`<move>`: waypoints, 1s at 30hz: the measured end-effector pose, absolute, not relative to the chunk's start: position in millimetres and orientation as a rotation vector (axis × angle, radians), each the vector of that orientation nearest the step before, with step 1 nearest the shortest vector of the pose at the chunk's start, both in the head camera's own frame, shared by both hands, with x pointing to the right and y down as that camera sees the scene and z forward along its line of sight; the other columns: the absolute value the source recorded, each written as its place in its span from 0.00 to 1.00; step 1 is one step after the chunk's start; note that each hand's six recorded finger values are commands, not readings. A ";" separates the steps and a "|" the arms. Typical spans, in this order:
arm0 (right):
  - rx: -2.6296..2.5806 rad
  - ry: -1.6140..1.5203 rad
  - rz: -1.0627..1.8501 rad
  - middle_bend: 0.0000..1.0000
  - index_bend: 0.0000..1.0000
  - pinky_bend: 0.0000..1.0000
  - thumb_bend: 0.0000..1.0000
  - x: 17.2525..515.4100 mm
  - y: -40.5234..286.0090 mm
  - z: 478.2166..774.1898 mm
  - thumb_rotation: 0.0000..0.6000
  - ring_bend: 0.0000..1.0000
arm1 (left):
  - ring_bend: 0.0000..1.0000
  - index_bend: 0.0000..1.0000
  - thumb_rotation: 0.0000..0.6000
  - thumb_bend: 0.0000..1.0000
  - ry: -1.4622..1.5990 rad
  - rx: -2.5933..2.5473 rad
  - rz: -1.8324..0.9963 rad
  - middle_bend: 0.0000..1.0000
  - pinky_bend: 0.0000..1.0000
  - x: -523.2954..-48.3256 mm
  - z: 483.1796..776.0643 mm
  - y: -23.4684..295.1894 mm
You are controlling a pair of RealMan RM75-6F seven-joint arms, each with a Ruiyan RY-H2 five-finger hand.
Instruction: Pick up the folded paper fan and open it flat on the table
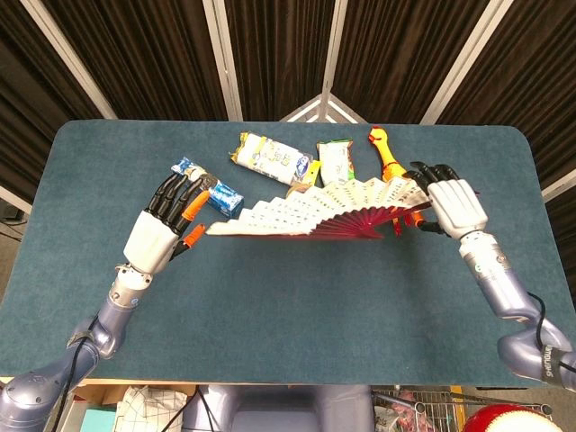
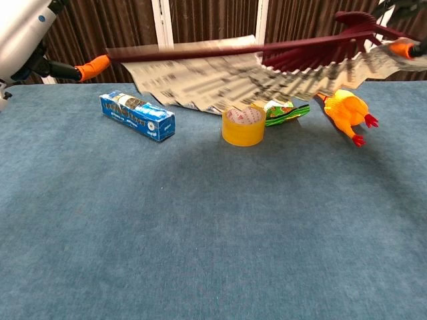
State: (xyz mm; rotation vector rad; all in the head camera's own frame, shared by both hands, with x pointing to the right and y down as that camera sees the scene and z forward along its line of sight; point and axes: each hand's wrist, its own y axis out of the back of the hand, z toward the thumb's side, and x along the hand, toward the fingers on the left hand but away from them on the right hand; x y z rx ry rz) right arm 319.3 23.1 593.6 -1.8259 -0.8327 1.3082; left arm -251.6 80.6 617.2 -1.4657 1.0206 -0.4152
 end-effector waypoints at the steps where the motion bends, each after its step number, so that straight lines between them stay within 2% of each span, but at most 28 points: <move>1: -1.821 -0.799 1.328 0.09 0.00 0.10 0.51 321.1 24.2 593.9 1.00 0.15 | 0.00 0.00 1.00 0.43 1.030 -1.482 -0.402 0.00 0.09 -251.7 615.8 80.8; 11: -1.769 -0.587 1.428 0.07 0.00 0.10 0.51 320.6 36.5 593.8 1.00 0.15 | 0.00 0.00 1.00 0.43 1.147 -1.546 -0.323 0.00 0.09 -258.4 595.3 76.6; 21: -1.772 -0.648 1.396 0.03 0.00 0.10 0.48 322.5 40.2 586.6 1.00 0.16 | 0.00 0.00 1.00 0.42 1.172 -1.556 -0.370 0.00 0.05 -273.2 589.1 81.4; 26: -1.793 -0.656 1.408 0.03 0.00 0.10 0.41 327.3 46.5 585.4 1.00 0.16 | 0.00 0.08 1.00 0.42 1.199 -1.588 -0.428 0.00 0.02 -285.9 589.7 90.7; 30: -1.783 -0.630 1.431 0.03 0.00 0.10 0.40 332.1 51.8 586.7 1.00 0.16 | 0.00 0.11 1.00 0.42 1.242 -1.627 -0.518 0.00 0.00 -301.0 588.7 107.0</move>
